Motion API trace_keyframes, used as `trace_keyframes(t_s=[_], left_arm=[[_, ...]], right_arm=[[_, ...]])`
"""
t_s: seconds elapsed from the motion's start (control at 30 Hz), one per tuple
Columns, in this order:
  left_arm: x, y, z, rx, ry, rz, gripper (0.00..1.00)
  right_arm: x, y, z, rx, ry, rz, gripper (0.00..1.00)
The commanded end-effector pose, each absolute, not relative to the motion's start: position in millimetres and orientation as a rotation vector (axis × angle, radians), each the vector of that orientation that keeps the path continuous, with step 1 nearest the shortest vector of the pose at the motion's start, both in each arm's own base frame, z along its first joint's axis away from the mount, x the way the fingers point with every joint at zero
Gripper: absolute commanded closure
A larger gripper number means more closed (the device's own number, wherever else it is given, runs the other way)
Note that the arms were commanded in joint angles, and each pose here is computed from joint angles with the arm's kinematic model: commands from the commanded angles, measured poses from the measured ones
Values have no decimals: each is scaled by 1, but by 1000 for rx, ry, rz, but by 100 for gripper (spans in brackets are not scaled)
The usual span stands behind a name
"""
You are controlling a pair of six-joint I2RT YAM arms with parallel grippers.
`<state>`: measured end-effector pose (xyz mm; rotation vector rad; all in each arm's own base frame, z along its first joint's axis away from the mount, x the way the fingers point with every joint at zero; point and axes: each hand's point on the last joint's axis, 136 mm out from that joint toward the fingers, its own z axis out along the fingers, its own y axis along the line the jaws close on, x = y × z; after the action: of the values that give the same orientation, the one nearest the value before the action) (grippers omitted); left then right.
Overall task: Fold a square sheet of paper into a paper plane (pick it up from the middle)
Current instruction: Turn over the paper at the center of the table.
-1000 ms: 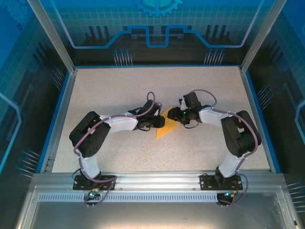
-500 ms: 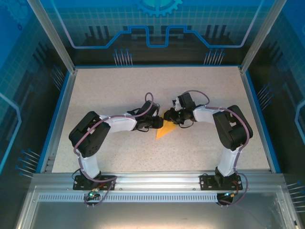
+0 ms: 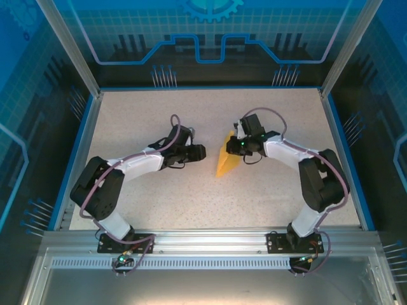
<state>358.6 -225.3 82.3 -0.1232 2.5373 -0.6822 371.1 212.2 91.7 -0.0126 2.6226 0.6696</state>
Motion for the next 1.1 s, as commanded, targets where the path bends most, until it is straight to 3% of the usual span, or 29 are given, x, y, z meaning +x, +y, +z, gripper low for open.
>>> trace_keyframes(t_s=[0.0,0.33,0.67,0.87,1.07], left_arm=[[351,-197,81,-224,2574,-651,41],[353,-136,81,-423,2543,-566,18],[345,-98,90,-539,2493,-526,13],[341,-84,98,-569,2471,-508,9],[340,-82,99,-581,2466,-513,8]], right_arm=[[370,180,119,-130,2603,309,96],[381,163,150,-295,2534,-477,96],[400,195,150,-466,2325,-1058,96],[404,222,119,-571,2253,-1238,93],[395,255,80,-670,2303,-1170,91]])
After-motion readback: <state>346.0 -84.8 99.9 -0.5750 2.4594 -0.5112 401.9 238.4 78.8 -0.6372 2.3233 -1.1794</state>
